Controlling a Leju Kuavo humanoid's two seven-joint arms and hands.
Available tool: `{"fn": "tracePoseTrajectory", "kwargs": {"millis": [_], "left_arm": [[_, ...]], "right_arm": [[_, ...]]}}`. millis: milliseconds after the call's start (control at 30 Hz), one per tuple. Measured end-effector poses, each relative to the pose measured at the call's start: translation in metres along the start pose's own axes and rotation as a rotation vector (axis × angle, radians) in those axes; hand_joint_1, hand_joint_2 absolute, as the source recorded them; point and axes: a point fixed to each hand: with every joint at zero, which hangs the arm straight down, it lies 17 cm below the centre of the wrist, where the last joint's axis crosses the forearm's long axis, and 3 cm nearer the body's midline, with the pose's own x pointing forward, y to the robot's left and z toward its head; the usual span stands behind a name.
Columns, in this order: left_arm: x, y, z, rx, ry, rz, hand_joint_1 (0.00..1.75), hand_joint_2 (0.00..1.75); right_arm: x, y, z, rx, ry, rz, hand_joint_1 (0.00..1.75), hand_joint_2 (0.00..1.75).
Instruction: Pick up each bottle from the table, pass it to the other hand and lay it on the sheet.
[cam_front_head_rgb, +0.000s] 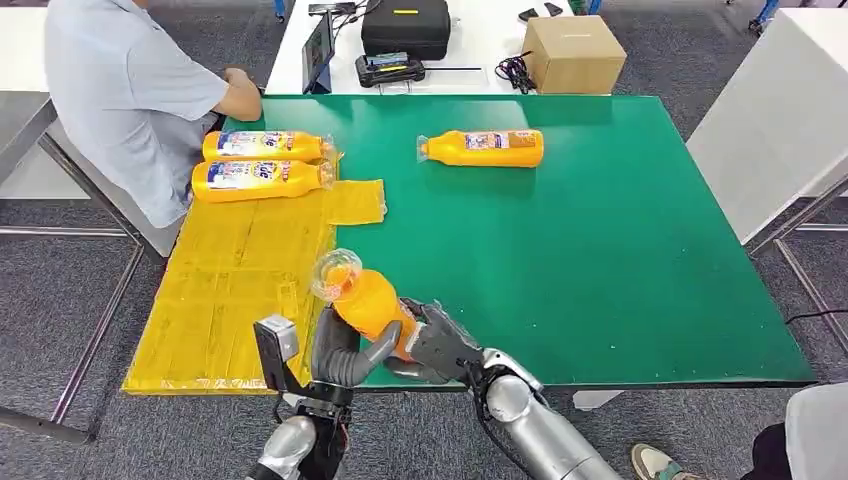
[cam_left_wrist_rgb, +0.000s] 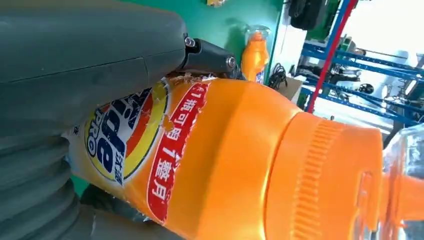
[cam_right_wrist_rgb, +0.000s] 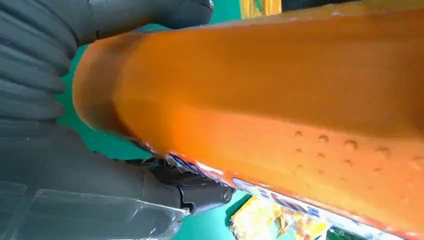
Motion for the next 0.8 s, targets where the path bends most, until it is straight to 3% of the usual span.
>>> {"fn": "tracePoseTrajectory", "kwargs": {"millis": [67,100,600,633,800], "left_arm": [[0.001,-0.002,0.0,-0.005,-0.007,-0.011,1.75,1.75],[0.001,-0.003,0.001,-0.006,-0.012,-0.015,1.75,1.75],[0.019,0.01,-0.002,0.063,-0.089,-0.157,1.75,1.75],[0.021,0.012,-0.002,0.072,-0.091,-0.159,1.75,1.75],[0.036,0.034,-0.003,0.153,-0.124,-0.217,1.75,1.75]], "right_arm": [[0.002,0.001,-0.002,0.011,-0.003,0.003,0.0,1.75],[0.004,0.002,-0.004,0.012,-0.005,0.002,0.0,0.0],[-0.002,-0.008,-0.013,-0.06,0.043,0.033,0.0,0.0],[-0.003,-0.009,-0.013,-0.072,0.048,0.037,0.0,1.75],[-0.012,-0.026,-0.008,-0.173,0.082,0.126,0.0,1.75]]}}
